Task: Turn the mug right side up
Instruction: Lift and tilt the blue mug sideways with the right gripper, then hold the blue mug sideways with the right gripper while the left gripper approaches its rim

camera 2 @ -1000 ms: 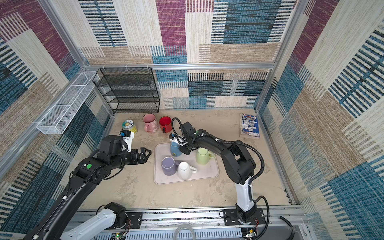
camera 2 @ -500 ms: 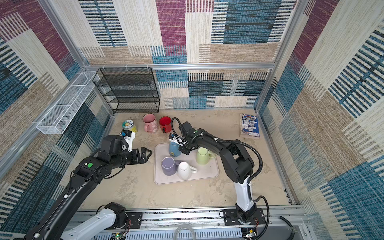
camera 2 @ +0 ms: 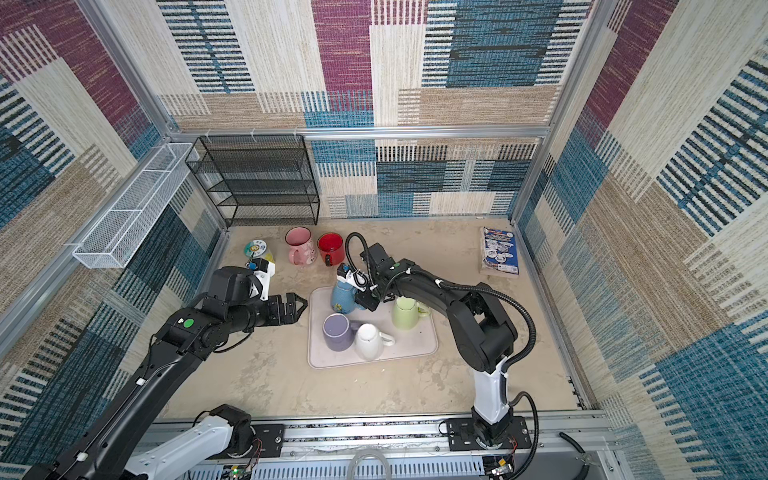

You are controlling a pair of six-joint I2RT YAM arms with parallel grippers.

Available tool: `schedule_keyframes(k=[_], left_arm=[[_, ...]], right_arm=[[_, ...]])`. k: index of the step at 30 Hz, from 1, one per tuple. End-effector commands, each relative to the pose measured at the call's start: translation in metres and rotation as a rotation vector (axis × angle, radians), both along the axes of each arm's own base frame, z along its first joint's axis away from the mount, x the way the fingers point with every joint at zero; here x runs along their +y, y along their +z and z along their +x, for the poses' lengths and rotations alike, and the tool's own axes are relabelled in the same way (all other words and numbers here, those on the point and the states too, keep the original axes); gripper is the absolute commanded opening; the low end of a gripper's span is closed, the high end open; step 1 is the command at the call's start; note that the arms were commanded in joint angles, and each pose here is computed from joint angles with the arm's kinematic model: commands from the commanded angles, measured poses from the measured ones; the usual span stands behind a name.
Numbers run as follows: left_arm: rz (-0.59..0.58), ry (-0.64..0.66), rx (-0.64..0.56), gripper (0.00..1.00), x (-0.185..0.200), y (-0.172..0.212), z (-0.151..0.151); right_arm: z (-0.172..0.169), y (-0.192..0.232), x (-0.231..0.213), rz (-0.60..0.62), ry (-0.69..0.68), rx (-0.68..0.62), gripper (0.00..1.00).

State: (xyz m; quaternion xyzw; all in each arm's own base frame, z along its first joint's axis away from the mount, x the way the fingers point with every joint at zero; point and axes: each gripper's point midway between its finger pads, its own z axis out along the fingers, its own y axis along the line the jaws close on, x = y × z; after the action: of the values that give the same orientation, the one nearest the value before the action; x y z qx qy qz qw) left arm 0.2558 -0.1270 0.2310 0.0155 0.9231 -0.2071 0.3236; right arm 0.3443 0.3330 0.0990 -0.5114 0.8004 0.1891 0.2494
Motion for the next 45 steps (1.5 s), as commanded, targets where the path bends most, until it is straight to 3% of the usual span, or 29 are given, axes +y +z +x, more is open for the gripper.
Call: schedule_keyframes(k=[1, 13, 20, 26, 30, 34, 40, 42, 43, 45], left_arm=[[-0.025, -0.004, 0.004, 1.00, -0.005, -0.001, 0.003], [-0.080, 0.020, -0.007, 1.00, -0.010, -0.005, 0.009], [-0.199, -0.017, -0.047, 1.00, -0.029, 0.004, 0.017], [-0.318, -0.068, -0.116, 0.98, -0.047, 0.018, 0.025], [-0.405, -0.116, -0.154, 0.91, -0.060, 0.030, 0.027], [-0.481, -0.176, -0.193, 0.73, -0.072, 0.042, 0.027], [-0.587, -0.288, -0.239, 0.57, -0.089, 0.058, 0.021], [-0.617, -0.313, -0.251, 0.59, -0.093, 0.061, 0.020], [-0.631, -0.328, -0.258, 0.66, -0.095, 0.063, 0.019], [-0.669, -0.371, -0.279, 0.92, -0.100, 0.071, 0.017]], right_arm=[[0.007, 0.027, 0.018, 0.128, -0.009, -0.040, 0.00], [0.009, 0.056, 0.017, 0.248, -0.114, -0.075, 0.00], [0.002, 0.082, 0.016, 0.365, -0.162, -0.069, 0.00], [-0.010, 0.132, 0.008, 0.513, -0.193, -0.117, 0.00], [-0.021, 0.164, 0.001, 0.611, -0.194, -0.132, 0.00], [-0.033, 0.188, -0.007, 0.690, -0.190, -0.136, 0.00], [-0.043, 0.218, -0.025, 0.818, -0.196, -0.118, 0.00], [-0.049, 0.228, -0.030, 0.856, -0.178, -0.107, 0.00], [-0.052, 0.233, -0.032, 0.870, -0.168, -0.109, 0.00], [-0.058, 0.241, -0.034, 0.895, -0.148, -0.105, 0.00]])
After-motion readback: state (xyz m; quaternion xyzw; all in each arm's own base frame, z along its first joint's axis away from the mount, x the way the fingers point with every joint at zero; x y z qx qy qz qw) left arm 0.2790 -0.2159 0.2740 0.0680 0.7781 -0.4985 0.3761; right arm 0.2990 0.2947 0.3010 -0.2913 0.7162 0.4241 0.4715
